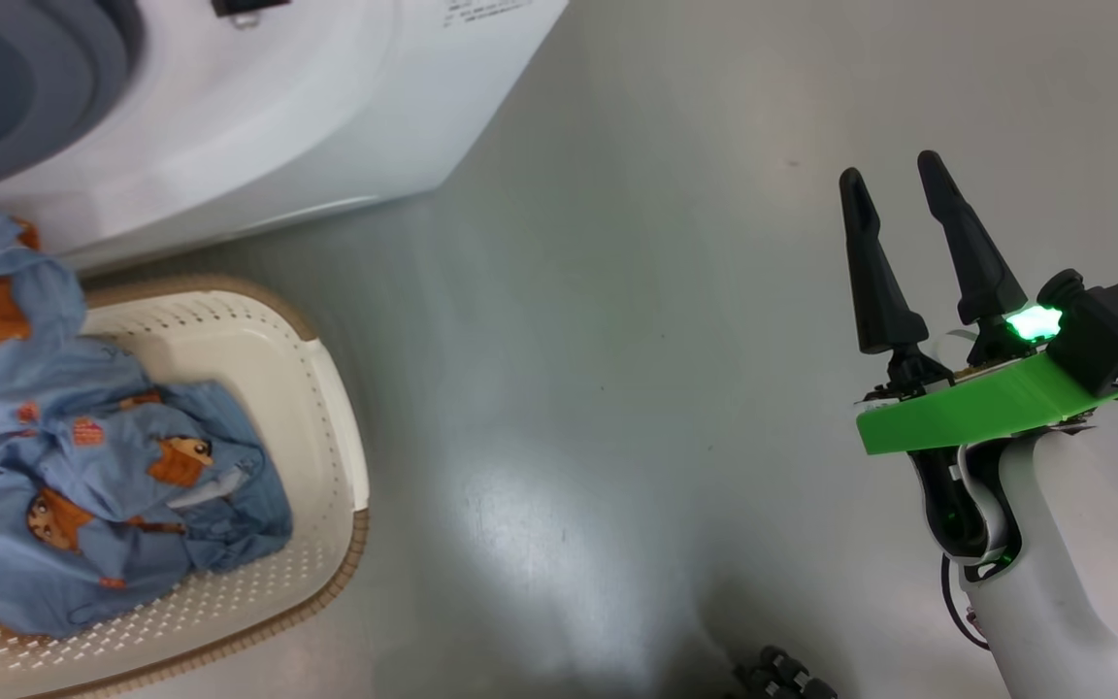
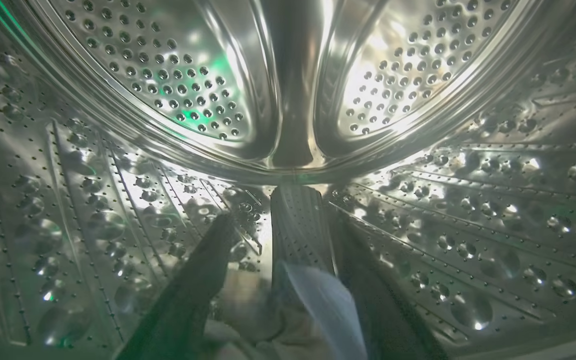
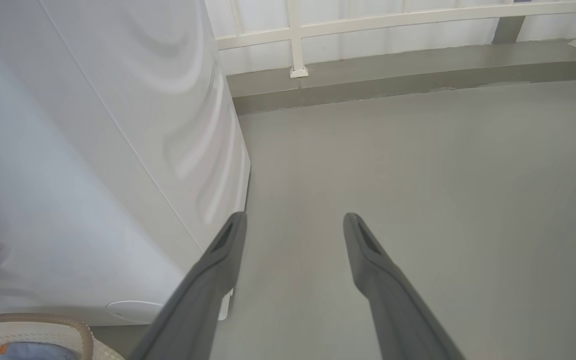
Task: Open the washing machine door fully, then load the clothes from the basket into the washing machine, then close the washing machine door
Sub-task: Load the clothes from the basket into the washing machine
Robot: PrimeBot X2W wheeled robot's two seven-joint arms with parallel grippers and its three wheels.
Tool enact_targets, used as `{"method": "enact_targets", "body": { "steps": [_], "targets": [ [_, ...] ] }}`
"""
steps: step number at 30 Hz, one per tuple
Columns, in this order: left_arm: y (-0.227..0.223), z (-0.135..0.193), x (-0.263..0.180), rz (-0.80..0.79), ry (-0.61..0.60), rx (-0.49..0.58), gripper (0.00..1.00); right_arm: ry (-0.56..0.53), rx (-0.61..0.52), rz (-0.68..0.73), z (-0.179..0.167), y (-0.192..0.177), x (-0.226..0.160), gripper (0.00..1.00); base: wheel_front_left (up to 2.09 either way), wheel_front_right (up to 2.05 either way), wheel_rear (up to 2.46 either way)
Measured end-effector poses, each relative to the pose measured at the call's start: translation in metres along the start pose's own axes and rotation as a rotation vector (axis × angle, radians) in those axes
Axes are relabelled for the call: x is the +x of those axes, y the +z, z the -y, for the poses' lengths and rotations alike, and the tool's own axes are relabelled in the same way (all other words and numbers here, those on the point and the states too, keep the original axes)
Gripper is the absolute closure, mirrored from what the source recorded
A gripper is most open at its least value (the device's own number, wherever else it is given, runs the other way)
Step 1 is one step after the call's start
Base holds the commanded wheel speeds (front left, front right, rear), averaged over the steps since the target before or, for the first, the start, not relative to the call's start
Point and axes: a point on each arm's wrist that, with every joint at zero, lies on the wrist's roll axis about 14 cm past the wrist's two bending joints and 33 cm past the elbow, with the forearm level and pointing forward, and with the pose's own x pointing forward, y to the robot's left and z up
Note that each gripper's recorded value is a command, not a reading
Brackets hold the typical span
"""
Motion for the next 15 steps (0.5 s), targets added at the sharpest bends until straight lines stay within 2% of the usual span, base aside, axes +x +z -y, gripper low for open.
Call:
{"method": "enact_targets", "body": {
  "steps": [7, 15],
  "targets": [
    [-0.007, 0.006, -0.028, -0.041, -0.019, 0.003, 0.00, 0.032, 0.006, 0.027, -0.011, 0.013, -0.002, 0.00, 0.00, 0.00, 0.00],
    [0.000, 0.029, -0.070, -0.026, -0.079, -0.012, 0.00, 0.083, -0.005, 0.074, -0.024, 0.037, -0.005, 0.00, 0.00, 0.00, 0.00]
  ]
}}
